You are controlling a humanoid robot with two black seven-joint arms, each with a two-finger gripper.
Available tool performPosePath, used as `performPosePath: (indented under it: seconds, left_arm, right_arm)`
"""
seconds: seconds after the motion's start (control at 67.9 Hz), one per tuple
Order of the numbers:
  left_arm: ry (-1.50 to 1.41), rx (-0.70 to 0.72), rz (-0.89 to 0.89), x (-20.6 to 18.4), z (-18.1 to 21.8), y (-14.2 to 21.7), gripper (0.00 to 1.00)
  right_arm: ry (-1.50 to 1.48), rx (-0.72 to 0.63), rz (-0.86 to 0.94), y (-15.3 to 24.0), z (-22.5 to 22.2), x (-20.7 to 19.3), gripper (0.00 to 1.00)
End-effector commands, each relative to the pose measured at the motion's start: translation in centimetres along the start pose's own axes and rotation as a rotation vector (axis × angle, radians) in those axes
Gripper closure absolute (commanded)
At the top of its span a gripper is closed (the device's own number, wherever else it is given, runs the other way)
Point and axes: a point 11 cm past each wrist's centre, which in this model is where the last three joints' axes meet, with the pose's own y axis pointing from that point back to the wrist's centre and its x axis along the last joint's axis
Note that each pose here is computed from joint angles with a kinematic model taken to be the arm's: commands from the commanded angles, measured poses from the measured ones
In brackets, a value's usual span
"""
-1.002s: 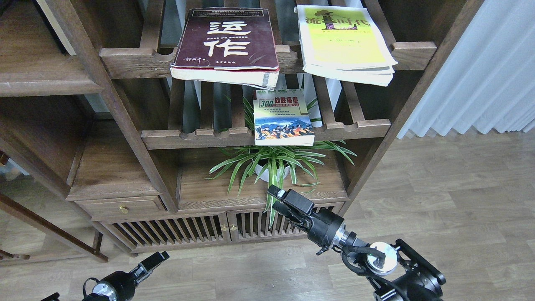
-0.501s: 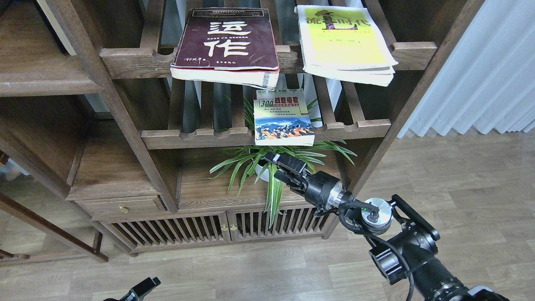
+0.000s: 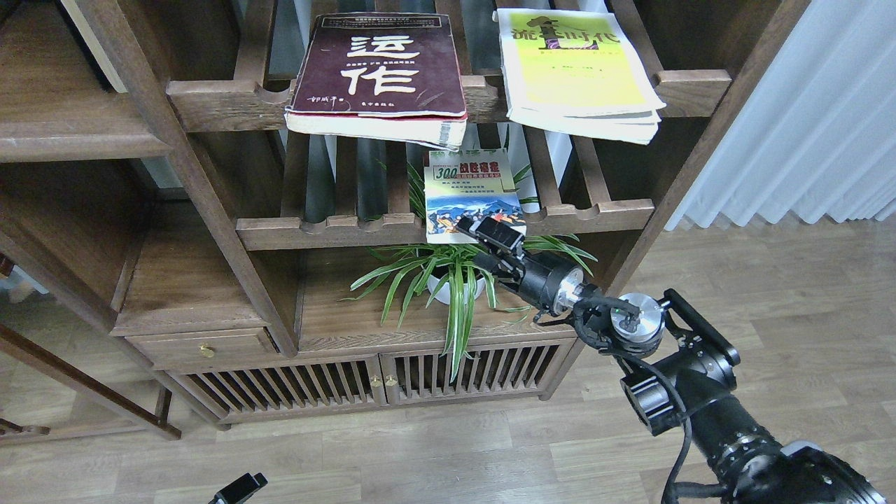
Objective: Organize books on shelf
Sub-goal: 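Grasp the colourful paperback with the right gripper and pull it off the shelf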
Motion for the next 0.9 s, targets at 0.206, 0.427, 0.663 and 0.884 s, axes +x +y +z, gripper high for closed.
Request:
performPosePath:
  seconds: [0.206,0.427,0.663,0.884]
  left_arm:
    - [0.023,-0.012,0.000,0.1,0.1,0.1,0.00]
    - [0.024,-0.011,0.001,0.2,0.1,0.1,0.00]
    - [0.023,-0.014,-0.002,0.0,0.0,0.0,0.00]
    - [0.031,0.001,-0.009,-0.3,-0.9,-0.3,0.00]
  right_arm:
    - [0.001,0.000,0.001,0.0,-0.1,0.0,0.29]
    - [0.017,-0.009,-0.025,-0.2,0.2,-0.7,0.58]
    - [0.002,0.006,-0.077,-0.1,0.0,-1.9,0.96]
    - [-0.027,0.025,-0.163,1.4,1.2,-2.8,0.97]
